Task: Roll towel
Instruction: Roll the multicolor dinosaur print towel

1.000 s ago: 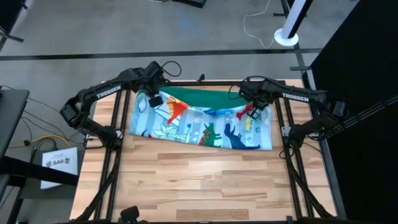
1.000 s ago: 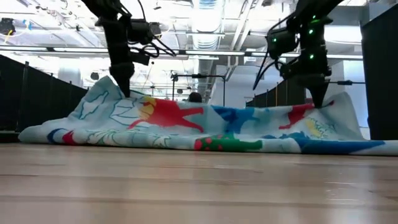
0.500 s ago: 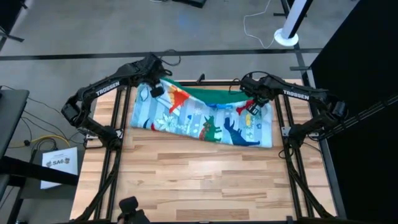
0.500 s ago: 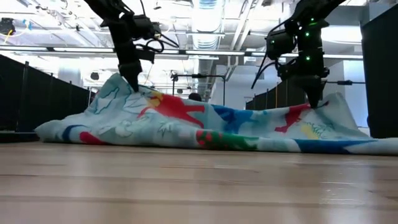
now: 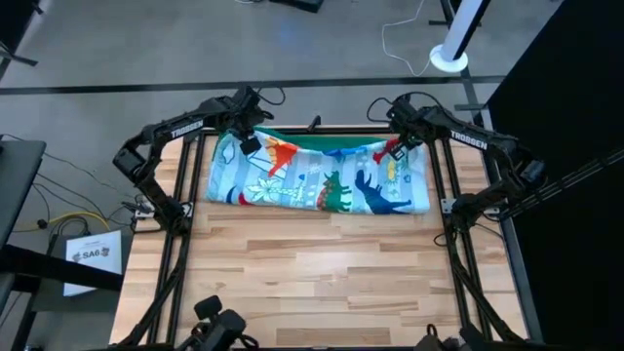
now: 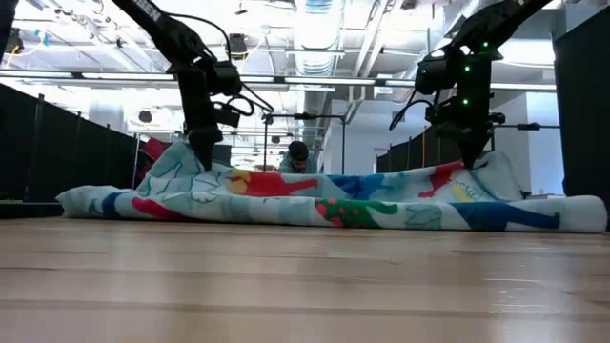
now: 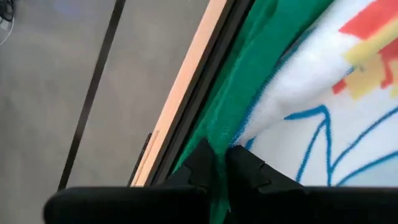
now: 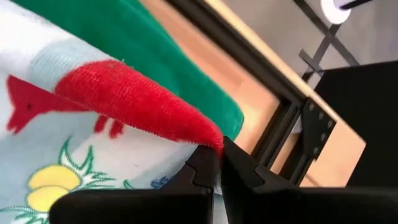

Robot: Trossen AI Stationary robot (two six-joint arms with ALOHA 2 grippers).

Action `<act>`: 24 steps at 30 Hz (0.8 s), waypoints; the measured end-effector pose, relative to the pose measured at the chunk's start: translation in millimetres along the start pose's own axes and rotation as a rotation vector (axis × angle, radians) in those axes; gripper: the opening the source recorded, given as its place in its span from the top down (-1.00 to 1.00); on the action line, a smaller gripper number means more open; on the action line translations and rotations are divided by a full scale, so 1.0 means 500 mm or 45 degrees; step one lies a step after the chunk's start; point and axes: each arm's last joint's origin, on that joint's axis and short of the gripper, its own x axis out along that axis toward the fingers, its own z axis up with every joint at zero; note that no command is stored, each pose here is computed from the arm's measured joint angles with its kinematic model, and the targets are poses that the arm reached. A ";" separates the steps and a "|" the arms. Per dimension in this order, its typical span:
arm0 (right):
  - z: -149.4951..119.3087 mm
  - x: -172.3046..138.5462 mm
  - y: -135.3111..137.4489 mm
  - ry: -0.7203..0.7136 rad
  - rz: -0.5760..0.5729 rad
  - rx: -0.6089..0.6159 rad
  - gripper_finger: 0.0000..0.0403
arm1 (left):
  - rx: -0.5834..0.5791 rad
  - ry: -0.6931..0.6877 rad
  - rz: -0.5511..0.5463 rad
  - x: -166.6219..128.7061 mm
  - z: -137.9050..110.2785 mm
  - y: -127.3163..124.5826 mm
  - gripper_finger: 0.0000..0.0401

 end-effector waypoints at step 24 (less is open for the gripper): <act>0.032 0.127 0.017 0.165 0.002 -0.134 0.64 | -0.071 -0.056 0.022 0.033 -0.003 0.038 0.94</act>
